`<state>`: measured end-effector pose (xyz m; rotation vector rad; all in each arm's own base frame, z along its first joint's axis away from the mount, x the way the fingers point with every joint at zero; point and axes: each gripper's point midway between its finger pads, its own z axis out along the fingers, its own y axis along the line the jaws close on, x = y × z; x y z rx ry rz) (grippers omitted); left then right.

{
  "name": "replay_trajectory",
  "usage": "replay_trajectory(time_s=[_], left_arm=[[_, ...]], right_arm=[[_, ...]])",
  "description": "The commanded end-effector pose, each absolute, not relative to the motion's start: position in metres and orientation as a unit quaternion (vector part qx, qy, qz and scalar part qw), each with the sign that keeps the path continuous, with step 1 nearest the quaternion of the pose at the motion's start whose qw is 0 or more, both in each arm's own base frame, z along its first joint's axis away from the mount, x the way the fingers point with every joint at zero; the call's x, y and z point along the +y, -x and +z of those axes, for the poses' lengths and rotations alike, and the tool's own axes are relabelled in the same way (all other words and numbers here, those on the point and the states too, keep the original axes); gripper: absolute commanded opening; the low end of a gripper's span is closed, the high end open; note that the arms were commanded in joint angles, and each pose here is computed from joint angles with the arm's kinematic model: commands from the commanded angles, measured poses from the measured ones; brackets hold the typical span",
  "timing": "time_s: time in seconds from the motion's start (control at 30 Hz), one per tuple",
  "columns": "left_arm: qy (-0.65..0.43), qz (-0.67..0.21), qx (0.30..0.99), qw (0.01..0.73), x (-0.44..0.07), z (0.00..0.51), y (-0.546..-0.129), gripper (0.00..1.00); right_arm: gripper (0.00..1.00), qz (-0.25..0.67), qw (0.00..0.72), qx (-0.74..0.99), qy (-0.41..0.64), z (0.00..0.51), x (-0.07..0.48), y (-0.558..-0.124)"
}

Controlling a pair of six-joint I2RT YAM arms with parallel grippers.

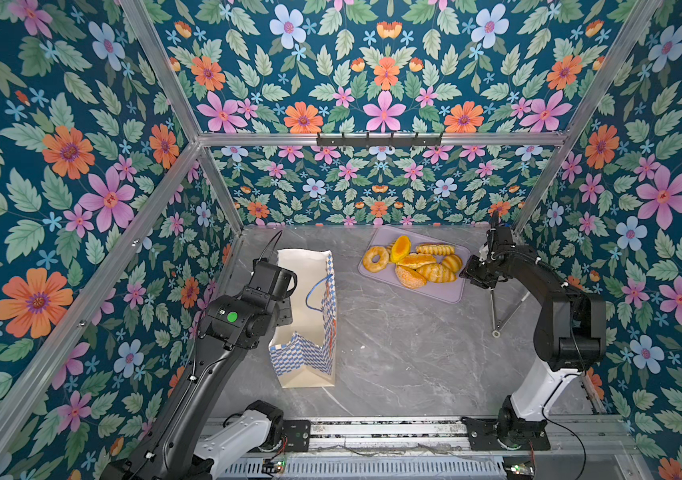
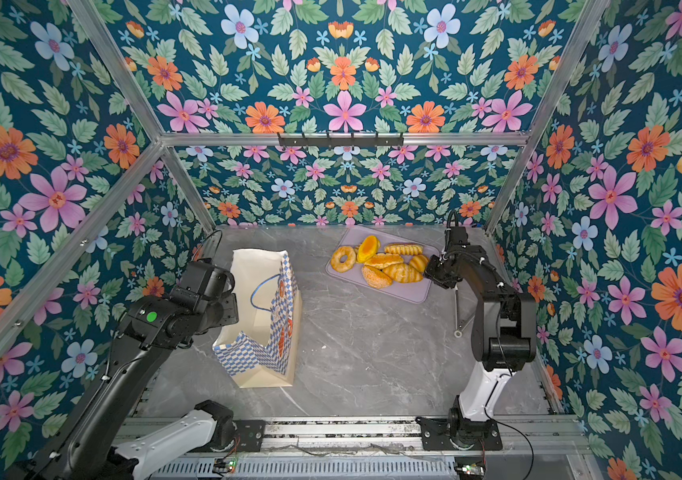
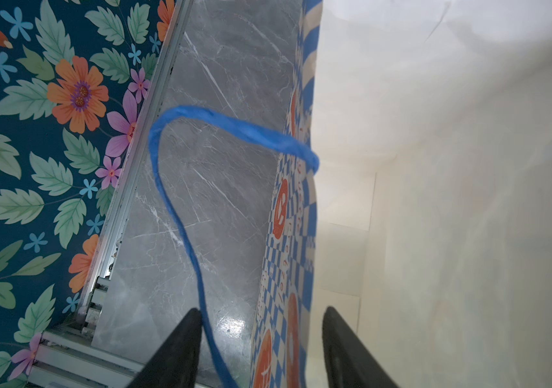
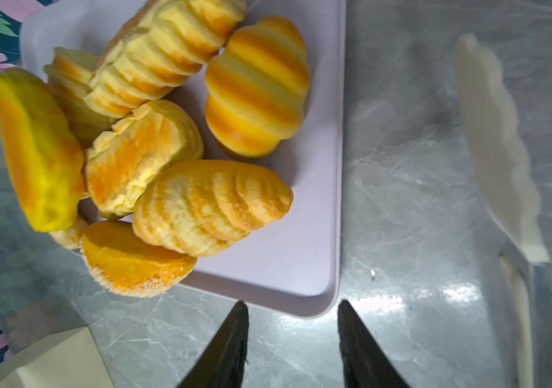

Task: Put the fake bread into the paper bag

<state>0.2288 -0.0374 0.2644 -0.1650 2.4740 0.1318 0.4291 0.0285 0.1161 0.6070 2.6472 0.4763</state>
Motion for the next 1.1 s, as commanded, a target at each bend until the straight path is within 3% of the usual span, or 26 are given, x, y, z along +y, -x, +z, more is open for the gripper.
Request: replay_trajectory(time_s=[0.0,0.13,0.23,0.57,0.8,1.07], left_arm=[[0.060,0.044,0.939,0.337,-0.041,0.265,-0.237,0.43],[0.058,0.018,0.935,0.349,-0.050,0.265,-0.243,0.15],[0.059,-0.009,0.930,0.362,-0.059,0.269,-0.248,0.01],[0.067,-0.084,0.916,0.388,-0.085,0.287,-0.265,0.00],[0.087,-0.130,0.913,0.376,-0.101,0.288,-0.271,0.00],[0.105,-0.199,0.915,0.336,-0.111,0.283,-0.264,0.00]], right_arm=[[0.46,0.188,0.207,0.934,-0.222,0.135,0.033,-0.420],[0.48,0.192,0.236,0.927,-0.217,0.165,0.033,-0.401],[0.52,0.185,0.248,0.926,-0.215,0.175,0.031,-0.385],[0.67,0.123,0.255,0.938,-0.199,0.172,0.014,-0.338],[0.74,0.108,0.252,0.940,-0.202,0.170,0.009,-0.327],[0.75,0.109,0.246,0.941,-0.206,0.168,0.010,-0.330]])
